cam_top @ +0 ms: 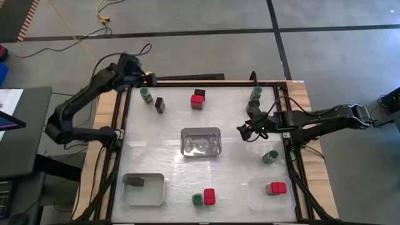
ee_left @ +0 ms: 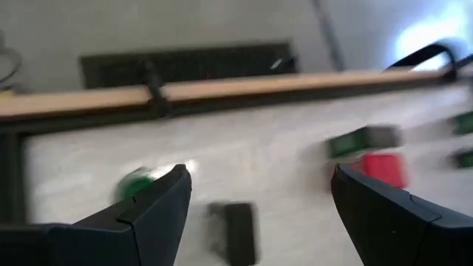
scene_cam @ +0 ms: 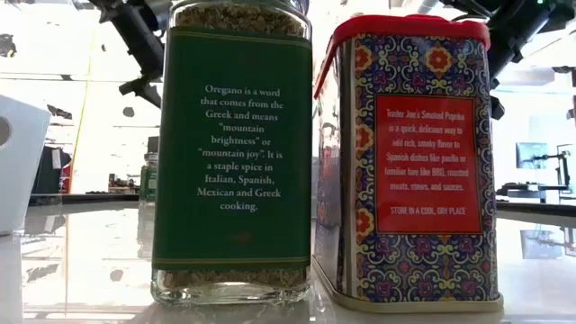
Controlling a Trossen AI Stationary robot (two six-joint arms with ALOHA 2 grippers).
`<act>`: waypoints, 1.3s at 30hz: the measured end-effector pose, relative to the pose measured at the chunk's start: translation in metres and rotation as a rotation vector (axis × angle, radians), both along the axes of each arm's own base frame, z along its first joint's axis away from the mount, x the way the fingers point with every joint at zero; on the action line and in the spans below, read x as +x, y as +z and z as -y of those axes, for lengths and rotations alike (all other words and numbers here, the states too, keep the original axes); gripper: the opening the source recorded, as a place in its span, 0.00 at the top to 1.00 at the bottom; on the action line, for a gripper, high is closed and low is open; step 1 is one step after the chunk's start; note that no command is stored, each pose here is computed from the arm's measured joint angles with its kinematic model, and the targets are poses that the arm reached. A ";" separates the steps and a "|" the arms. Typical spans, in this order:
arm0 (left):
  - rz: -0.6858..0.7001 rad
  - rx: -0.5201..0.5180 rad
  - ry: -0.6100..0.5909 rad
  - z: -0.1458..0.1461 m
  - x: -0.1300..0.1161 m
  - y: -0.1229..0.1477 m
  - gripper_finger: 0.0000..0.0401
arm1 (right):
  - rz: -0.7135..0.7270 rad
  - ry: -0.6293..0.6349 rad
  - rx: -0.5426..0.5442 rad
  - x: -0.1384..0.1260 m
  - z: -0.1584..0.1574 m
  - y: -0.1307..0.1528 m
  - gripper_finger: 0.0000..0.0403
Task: Sort spices by type
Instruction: Put the top left green seasoning bottle into the black bin
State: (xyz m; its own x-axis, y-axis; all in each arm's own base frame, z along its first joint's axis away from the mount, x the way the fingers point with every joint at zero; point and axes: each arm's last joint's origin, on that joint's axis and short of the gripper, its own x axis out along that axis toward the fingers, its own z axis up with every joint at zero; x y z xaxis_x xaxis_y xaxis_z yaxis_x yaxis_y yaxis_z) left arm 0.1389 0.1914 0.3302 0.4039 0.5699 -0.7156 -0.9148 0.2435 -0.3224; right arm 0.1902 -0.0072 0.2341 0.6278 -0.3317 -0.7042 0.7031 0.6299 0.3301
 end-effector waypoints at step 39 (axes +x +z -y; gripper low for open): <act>-0.676 -0.416 -0.403 -0.079 0.033 -0.077 0.22 | 0.046 0.027 -0.029 0.005 0.005 0.004 0.21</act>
